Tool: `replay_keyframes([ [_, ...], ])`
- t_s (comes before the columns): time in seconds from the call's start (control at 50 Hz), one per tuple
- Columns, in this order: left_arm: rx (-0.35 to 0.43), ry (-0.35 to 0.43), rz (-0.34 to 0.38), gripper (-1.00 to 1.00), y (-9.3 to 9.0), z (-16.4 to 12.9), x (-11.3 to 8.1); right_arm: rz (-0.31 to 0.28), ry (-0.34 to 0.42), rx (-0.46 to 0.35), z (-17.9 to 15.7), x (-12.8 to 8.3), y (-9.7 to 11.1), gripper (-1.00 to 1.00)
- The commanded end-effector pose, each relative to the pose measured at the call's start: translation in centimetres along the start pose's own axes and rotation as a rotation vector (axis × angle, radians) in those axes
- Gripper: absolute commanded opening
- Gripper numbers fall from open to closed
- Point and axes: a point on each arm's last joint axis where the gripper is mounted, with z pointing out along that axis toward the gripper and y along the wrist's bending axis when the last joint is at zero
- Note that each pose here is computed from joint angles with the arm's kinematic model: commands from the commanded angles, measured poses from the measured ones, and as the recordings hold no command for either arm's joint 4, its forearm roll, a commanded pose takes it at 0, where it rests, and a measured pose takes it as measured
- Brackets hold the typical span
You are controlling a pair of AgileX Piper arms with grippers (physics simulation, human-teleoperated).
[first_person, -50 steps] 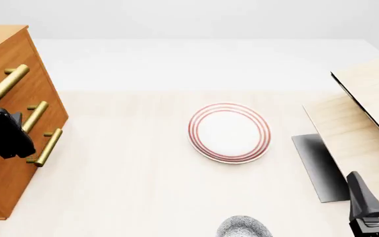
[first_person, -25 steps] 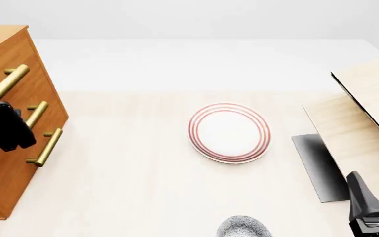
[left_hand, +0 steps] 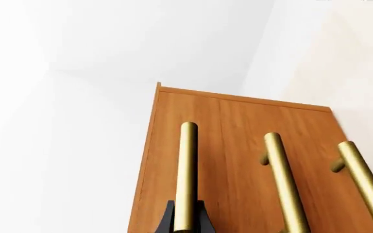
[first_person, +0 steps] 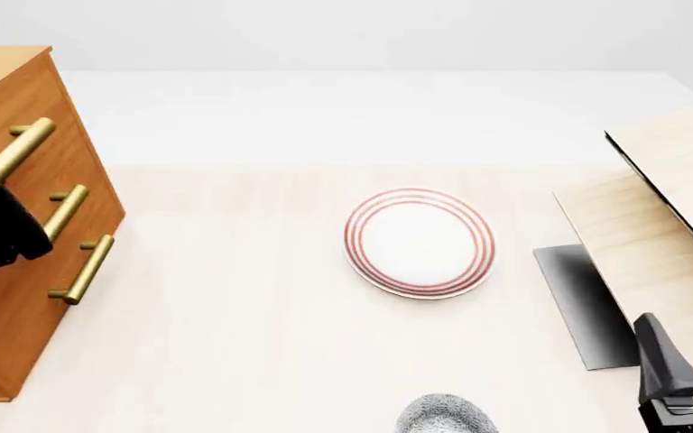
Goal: Open the top drawer of the cabinet and put the bowl in it.
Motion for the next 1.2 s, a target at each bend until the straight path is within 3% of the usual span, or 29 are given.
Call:
replay_keyframes([
  [0.02,0.037,0.023,-0.002,-1.00,-1.0,-1.1,0.5,0.000,0.000,0.000,0.0,0.0,0.0,1.00],
  [0.32,0.027,-0.025,0.030,-1.00,-0.9,-2.9,-0.5,0.000,0.000,0.000,0.0,0.0,0.0,1.00],
  [1.2,0.031,-0.225,0.061,-1.00,-1.4,-3.9,-4.7,0.000,0.000,0.000,0.0,0.0,0.0,1.00],
])
